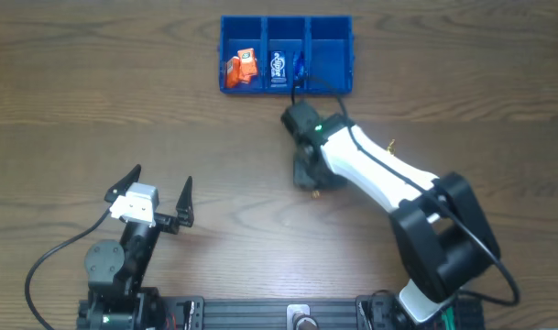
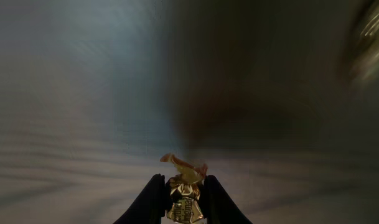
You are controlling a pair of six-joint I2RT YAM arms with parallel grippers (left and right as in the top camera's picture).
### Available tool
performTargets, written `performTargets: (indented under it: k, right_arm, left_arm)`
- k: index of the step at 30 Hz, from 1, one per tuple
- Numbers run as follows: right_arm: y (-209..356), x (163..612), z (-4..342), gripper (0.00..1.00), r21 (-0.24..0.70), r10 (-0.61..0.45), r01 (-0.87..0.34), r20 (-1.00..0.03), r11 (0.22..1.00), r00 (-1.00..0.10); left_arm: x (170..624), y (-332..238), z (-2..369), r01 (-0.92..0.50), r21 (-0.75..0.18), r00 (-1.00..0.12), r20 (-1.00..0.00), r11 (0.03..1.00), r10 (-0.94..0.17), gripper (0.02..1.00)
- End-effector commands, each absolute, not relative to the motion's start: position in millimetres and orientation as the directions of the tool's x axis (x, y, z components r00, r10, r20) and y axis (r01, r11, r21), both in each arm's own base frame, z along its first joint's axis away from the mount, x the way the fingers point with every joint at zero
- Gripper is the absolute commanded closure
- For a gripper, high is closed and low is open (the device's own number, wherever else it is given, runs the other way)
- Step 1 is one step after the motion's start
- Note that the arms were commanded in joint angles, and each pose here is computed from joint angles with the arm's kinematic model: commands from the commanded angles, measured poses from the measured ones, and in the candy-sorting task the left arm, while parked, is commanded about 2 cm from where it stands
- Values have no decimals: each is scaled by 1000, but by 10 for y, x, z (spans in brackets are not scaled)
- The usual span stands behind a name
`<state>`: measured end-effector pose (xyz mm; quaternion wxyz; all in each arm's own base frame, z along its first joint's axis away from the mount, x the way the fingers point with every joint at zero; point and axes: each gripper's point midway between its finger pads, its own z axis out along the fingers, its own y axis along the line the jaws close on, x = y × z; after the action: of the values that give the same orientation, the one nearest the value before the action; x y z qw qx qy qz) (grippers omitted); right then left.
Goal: Sort Candies Into Trays
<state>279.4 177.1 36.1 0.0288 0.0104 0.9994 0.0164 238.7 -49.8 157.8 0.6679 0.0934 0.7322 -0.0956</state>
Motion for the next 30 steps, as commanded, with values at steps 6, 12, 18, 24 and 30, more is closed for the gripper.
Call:
performTargets:
  k: [6,12,18,24,30]
  right_arm:
    - [1443,4322,1893,882,35,91,86,-556,996,-826]
    - [1506,5059,2020,818,20,43,41,-736,999,-675]
    - [1499,5357,1585,814,6,51,68,-739,998,-672]
    - [1494,5419,1322,814,-9,44,73,-718,997,-694]
    - [1448,5439,1332,803,-14,47,83,-723,996,-689]
  left_arm:
    - [2379,-511,1421,272,-38,-137,-991,962,0,20]
    - [2379,-511,1421,272,-38,-137,-991,962,0,20]
    - [2379,-511,1421,272,-38,-137,-991,962,0,20]
    - [2379,-511,1421,272,-38,-137,-991,962,0,20]
    - [2379,-511,1421,272,-38,-137,-991,962,0,18]
